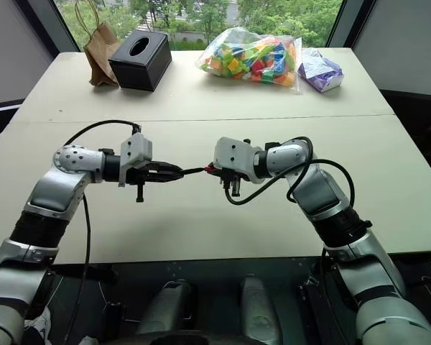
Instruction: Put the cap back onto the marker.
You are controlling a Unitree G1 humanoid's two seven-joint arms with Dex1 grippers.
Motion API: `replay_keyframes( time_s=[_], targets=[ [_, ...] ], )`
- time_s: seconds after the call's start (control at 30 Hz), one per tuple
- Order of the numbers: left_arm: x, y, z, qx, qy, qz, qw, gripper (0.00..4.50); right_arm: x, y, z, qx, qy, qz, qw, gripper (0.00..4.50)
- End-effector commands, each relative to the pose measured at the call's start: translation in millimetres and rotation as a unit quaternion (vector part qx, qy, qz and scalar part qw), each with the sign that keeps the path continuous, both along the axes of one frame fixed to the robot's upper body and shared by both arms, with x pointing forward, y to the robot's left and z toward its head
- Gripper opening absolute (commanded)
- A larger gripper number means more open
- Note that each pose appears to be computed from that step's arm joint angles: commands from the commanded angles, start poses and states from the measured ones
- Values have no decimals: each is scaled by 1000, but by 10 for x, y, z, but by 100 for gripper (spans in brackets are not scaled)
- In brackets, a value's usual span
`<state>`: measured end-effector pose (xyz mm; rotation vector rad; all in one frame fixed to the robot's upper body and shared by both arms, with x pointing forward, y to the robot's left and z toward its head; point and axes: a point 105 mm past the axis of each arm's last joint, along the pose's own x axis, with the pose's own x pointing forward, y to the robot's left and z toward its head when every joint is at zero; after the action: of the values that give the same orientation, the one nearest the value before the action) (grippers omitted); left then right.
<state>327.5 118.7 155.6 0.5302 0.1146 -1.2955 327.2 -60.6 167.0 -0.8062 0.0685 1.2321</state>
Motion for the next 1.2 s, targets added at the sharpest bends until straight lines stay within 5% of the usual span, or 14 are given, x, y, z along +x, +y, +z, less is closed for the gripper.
replay_keyframes(
  time_s=[0.03, 1.2],
  targets=[
    [-21, -50, 141, -2, -30, -17, 999, 0, -82, 117, 163, 5, -29, 39, 999, 5],
    [-105, -167, 233, -7, -24, -58, 998, 0, -389, 388, 215, 3, -2, 166, 986, 5]
  ],
)
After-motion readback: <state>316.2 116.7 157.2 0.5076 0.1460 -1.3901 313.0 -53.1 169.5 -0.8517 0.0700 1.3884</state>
